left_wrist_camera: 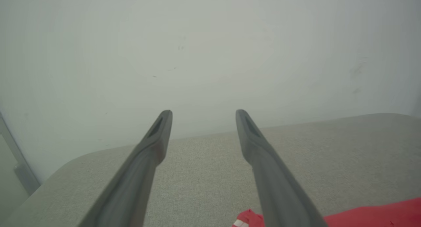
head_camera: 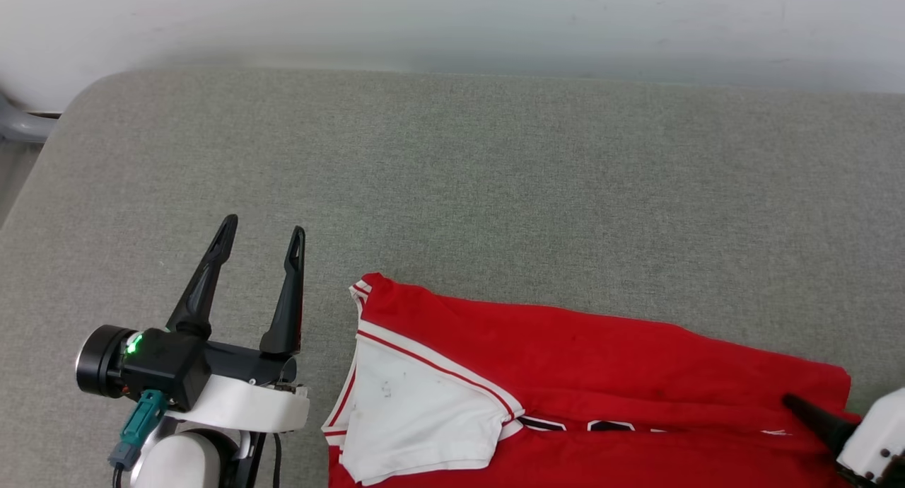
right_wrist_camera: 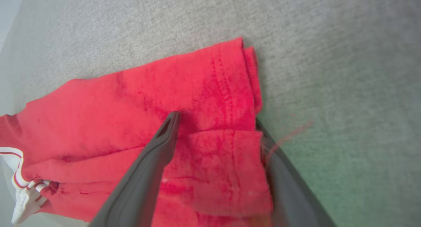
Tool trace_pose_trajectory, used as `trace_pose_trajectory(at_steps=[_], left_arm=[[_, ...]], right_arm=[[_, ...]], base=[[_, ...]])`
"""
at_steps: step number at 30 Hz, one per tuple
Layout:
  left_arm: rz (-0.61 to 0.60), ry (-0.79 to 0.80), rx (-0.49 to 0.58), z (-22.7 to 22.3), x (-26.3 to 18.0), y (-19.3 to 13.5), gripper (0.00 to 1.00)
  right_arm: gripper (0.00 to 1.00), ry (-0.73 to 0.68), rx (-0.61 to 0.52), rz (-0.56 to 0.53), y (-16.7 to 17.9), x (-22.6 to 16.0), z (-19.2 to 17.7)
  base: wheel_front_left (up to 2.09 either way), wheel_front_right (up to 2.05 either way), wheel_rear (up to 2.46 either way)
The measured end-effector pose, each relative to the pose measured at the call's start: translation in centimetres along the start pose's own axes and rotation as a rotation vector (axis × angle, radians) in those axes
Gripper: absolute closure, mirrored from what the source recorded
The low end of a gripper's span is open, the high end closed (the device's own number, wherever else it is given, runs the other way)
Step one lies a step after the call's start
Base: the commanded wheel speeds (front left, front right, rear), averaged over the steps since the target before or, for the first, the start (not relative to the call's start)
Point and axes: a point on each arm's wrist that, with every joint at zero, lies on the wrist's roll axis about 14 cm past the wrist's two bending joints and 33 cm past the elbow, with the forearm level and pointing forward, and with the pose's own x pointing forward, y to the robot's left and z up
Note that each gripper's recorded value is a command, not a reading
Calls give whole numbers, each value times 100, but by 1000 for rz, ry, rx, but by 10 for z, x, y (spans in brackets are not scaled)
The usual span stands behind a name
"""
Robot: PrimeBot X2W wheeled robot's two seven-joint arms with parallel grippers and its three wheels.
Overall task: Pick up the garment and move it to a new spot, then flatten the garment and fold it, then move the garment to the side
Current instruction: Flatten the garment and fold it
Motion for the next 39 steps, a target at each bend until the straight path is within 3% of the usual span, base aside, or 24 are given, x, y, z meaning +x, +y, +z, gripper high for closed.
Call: trace_pose_trajectory(at_steps=[7, 8, 10, 25, 35, 39], left_arm=[[-1, -5, 2, 2, 0, 0, 0], [0, -6, 2, 2, 0, 0, 0], [-1, -6, 1, 2, 0, 0, 0], [-25, -4, -10, 2, 0, -7, 0], [-20, -13, -14, 6, -3, -5, 0], [-18, -16, -20, 8, -5, -7, 0]], right_arm=[[0, 20, -18, 37, 13, 3, -7], [18, 21, -20, 35, 13, 3, -8], [100, 22, -23, 28, 10, 3, -9], [100, -55, -35, -23, -13, 0, 6], [100, -165, -76, -205, -77, -35, 50], [100, -194, -79, -214, -79, -41, 58]], base=[[0, 0, 0], [0, 0, 0], [0, 0, 0], [0, 0, 0], [0, 0, 0], [0, 0, 0]])
